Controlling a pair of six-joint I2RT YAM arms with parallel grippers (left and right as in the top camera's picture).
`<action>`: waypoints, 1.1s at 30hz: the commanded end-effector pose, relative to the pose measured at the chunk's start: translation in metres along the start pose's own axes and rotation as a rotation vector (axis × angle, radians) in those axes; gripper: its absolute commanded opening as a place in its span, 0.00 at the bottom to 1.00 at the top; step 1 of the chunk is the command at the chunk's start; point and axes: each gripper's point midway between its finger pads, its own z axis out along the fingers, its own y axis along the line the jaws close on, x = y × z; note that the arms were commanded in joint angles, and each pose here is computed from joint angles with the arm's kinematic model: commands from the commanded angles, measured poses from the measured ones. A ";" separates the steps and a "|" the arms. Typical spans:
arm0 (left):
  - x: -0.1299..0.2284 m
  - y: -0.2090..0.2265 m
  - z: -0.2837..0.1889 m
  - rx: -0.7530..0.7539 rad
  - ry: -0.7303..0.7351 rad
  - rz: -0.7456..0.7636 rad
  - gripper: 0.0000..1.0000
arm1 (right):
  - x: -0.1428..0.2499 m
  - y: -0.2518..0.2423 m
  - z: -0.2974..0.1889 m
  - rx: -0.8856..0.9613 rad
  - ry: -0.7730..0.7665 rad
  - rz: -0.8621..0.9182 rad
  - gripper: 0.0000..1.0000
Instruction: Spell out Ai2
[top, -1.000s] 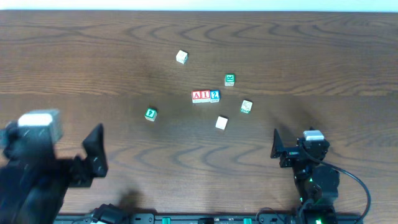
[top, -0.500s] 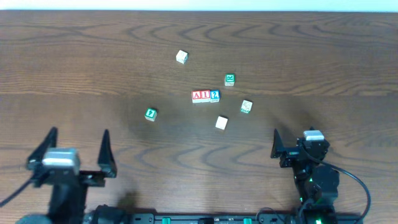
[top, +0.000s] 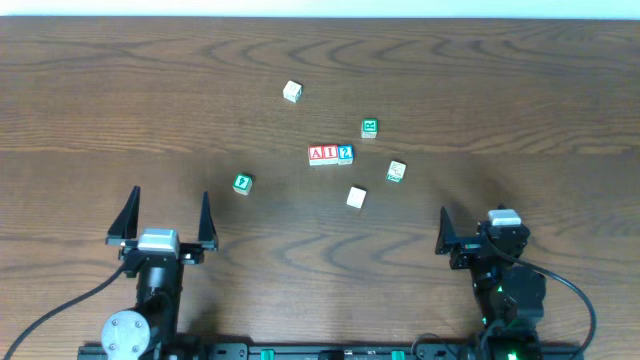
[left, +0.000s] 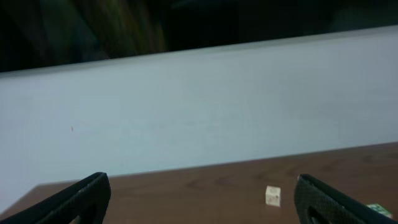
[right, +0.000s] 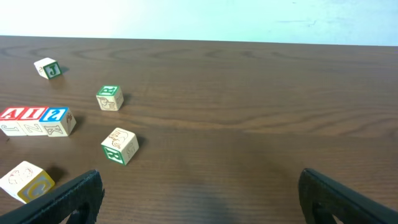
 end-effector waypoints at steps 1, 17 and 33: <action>0.013 0.002 0.002 -0.009 -0.017 0.048 0.95 | 0.002 -0.002 0.000 0.008 0.006 0.012 0.99; 0.131 0.010 -0.015 -0.050 0.382 0.045 0.95 | 0.002 -0.002 0.000 0.009 0.006 0.012 0.99; 0.131 0.014 -0.015 -0.074 0.387 0.066 0.95 | 0.002 -0.002 0.000 0.008 0.006 0.012 0.99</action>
